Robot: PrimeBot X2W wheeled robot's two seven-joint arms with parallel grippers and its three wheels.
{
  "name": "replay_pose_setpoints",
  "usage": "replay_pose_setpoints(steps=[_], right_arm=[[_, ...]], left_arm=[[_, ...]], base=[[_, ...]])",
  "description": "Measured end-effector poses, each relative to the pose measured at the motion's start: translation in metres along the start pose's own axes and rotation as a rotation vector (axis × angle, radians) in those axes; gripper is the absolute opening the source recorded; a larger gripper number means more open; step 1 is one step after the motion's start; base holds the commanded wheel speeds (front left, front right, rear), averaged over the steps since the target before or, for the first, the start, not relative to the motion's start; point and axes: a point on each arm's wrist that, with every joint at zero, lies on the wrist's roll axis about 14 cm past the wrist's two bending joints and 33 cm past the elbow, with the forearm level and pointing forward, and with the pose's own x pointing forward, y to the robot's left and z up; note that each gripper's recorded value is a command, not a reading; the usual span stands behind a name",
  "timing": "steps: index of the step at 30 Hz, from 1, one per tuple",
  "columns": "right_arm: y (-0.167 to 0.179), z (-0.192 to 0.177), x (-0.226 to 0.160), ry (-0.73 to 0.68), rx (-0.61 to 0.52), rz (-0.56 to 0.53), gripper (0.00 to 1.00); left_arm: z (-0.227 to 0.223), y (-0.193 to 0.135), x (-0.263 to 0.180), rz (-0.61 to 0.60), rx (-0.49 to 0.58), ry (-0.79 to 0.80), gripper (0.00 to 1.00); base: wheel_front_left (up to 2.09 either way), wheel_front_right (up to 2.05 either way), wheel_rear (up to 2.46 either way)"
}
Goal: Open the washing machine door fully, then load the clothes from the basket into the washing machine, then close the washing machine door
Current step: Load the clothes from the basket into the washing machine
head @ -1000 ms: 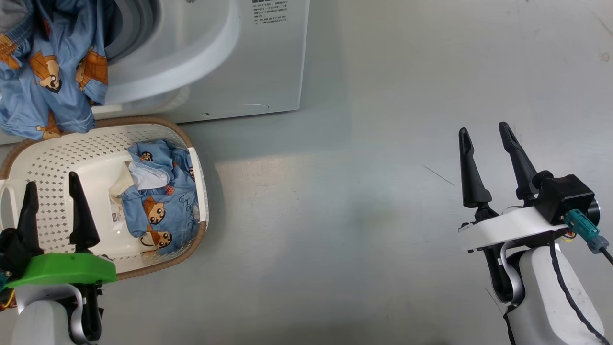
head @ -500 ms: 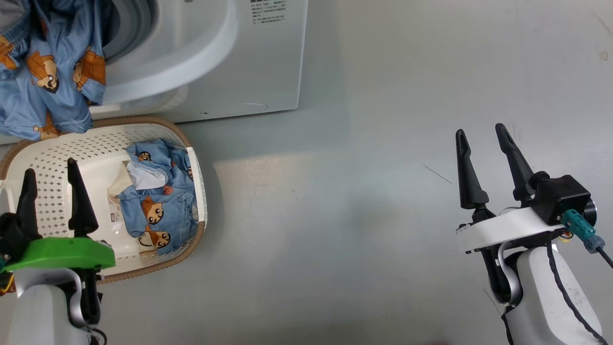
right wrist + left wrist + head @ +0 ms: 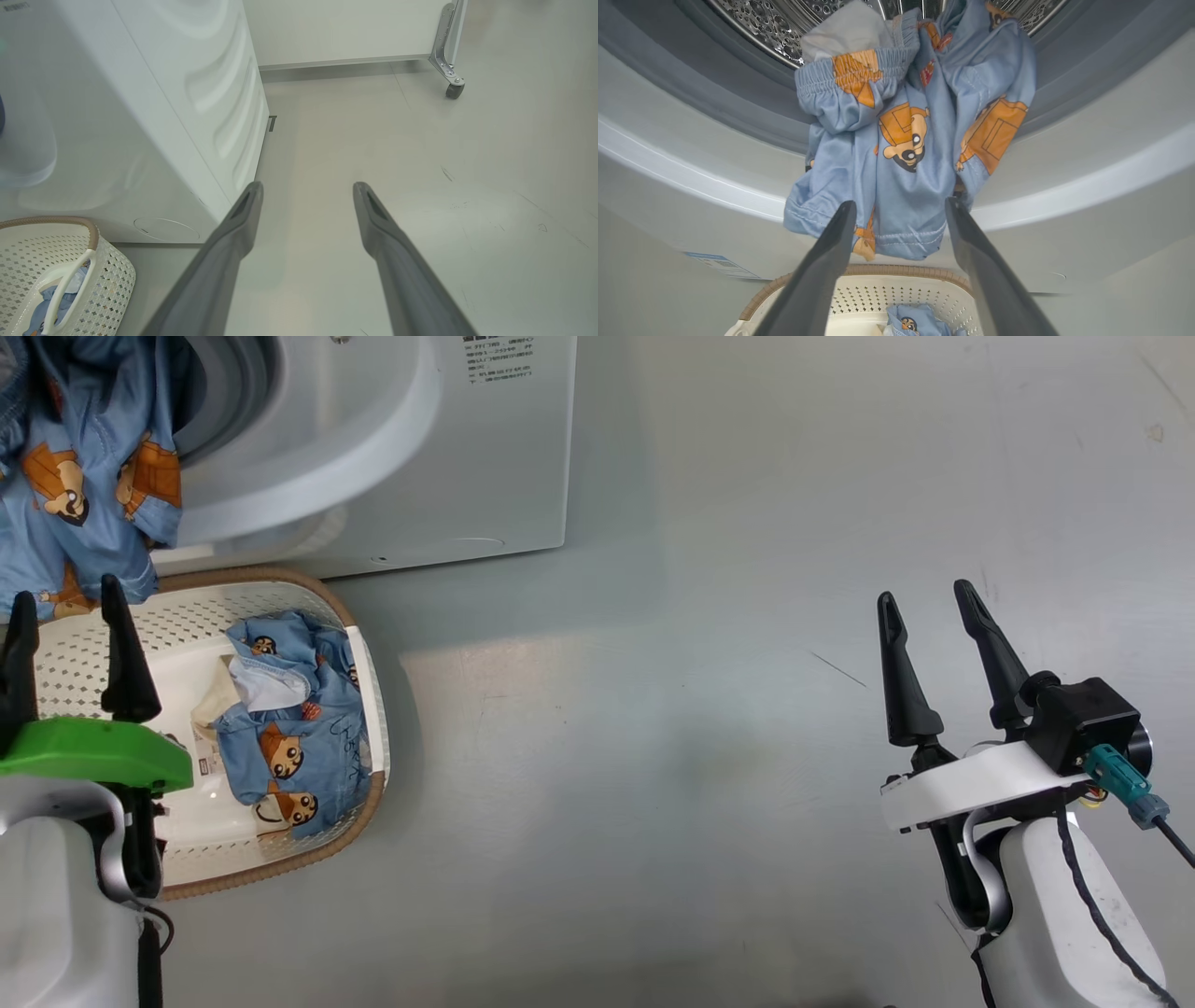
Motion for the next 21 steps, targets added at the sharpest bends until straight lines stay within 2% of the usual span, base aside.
replay_pose_setpoints(steps=[6,12,21], right_arm=[[-0.001,-0.001,-0.002,0.005,-0.002,-0.004,1.0],[-0.006,-0.005,-0.004,0.017,-0.002,-0.018,1.0],[-0.013,-0.015,-0.004,0.043,0.0,-0.038,1.0]], left_arm=[[-0.01,-0.004,0.011,-0.008,-0.003,0.063,1.0],[-0.014,0.005,0.025,0.004,0.036,0.101,1.0],[-0.021,-0.003,0.045,-0.003,0.0,0.126,1.0]], base=[[0.0,0.0,0.0],[0.0,0.0,0.0],[0.0,0.0,0.0]])
